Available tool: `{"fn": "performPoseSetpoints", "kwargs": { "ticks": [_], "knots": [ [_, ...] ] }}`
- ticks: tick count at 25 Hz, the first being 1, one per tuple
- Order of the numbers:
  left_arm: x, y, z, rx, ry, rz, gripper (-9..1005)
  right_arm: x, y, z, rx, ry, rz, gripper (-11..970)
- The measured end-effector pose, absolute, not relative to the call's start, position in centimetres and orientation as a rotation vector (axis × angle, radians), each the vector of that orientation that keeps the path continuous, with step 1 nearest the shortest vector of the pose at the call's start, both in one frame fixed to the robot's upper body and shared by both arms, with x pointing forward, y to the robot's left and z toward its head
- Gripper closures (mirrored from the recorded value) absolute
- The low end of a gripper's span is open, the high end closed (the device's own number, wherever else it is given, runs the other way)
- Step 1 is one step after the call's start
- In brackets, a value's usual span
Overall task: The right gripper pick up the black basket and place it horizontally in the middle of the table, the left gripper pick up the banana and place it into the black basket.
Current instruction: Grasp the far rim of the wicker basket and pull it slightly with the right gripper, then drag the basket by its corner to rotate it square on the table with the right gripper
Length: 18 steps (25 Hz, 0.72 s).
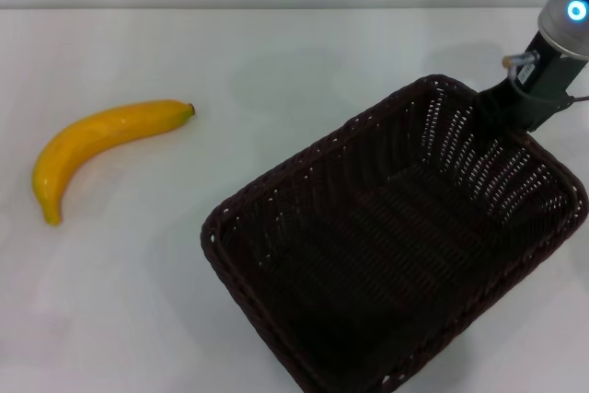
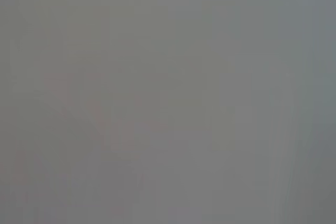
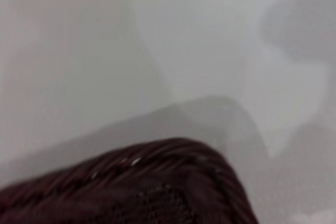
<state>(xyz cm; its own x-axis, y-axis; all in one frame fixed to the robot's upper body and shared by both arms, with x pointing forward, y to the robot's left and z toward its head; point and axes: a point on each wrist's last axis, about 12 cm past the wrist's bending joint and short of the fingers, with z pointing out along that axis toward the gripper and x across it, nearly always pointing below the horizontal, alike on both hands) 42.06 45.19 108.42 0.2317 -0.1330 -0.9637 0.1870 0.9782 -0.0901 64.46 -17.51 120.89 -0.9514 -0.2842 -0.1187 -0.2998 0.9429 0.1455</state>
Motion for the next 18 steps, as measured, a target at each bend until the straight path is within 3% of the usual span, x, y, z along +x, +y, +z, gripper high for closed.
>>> {"fn": "performPoseSetpoints", "kwargs": {
  "ticks": [6,13,18],
  "knots": [
    [42.2,45.9,109.2,0.127,1.295,-0.1,259,64.4,-17.4,120.7,-0.132,3.025,0.426,717],
    [41.2,47.7,110.1,0.126,1.244,0.083,258,63.8,-18.4,120.3,0.252,2.973,0.607,725],
    [41.7,47.8,110.0,0.114,1.252,0.128,258,63.1,-17.8,120.4,0.272,3.0,0.542,730]
  ]
}}
